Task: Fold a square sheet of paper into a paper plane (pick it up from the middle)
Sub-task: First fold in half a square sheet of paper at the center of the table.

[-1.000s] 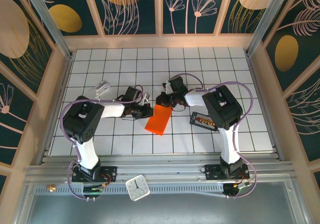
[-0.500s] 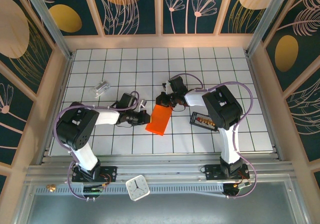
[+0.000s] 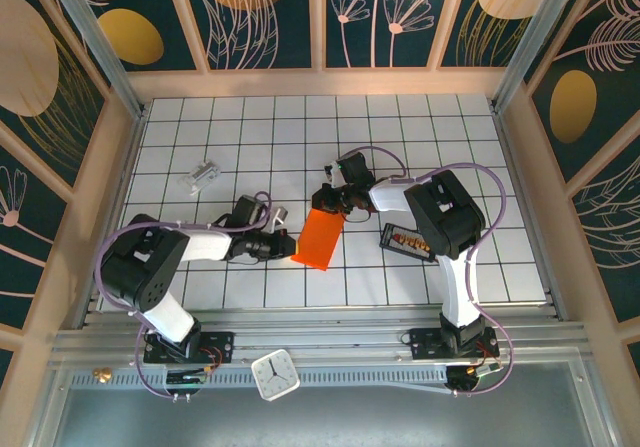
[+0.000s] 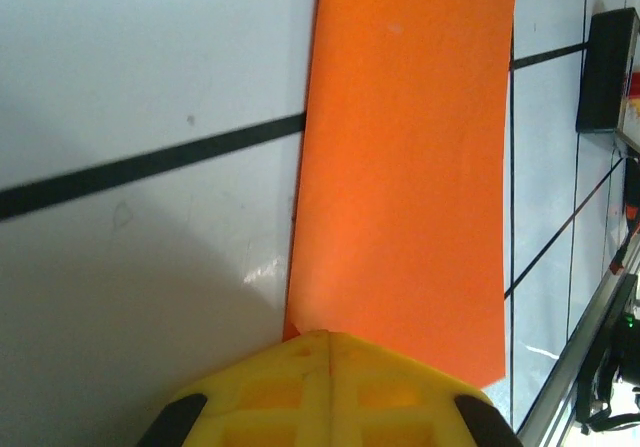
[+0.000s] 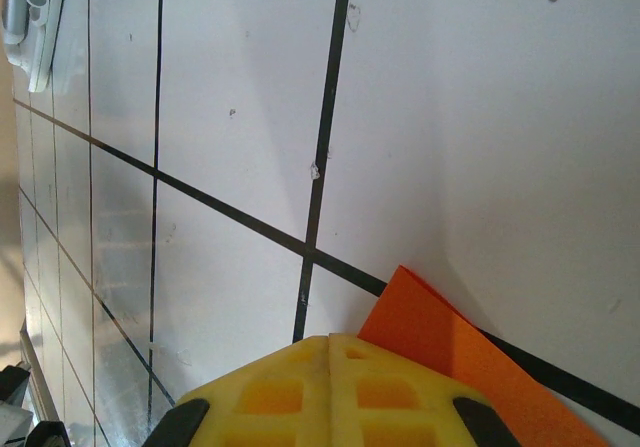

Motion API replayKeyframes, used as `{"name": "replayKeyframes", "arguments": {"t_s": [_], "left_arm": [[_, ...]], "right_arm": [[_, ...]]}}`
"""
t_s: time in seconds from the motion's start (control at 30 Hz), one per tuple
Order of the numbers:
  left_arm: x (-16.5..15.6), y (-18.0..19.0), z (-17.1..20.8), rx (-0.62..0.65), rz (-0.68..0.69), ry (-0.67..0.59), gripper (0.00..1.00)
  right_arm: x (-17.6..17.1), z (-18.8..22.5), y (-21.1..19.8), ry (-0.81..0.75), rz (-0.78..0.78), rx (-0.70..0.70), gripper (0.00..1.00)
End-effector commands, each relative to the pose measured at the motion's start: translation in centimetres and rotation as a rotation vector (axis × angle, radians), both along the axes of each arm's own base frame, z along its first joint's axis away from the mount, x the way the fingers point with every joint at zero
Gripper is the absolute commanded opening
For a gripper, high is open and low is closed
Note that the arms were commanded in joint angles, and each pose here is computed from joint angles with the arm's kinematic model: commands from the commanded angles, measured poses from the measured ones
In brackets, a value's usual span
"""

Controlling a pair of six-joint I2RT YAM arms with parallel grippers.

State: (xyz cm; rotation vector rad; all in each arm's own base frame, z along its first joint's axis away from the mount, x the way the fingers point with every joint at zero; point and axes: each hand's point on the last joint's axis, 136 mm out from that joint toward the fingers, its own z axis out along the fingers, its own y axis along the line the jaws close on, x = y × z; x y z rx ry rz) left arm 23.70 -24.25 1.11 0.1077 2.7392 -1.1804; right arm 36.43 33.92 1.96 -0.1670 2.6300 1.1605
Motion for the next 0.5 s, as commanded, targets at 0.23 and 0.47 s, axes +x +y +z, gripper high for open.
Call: {"name": "replayKeyframes", "arguments": {"t_s": [0.23, 0.47], "left_arm": [[-8.2, 4.3, -4.6, 0.185, 0.062, 0.336, 0.0], [-9.1, 4.9, -4.3, 0.184, 0.089, 0.343, 0.0]], "right_arm": [[-1.7, -6.5, -4.2, 0.112, -0.063, -0.226, 0.0], [-1.5, -6.5, -4.2, 0.11, -0.06, -0.225, 0.0]]}}
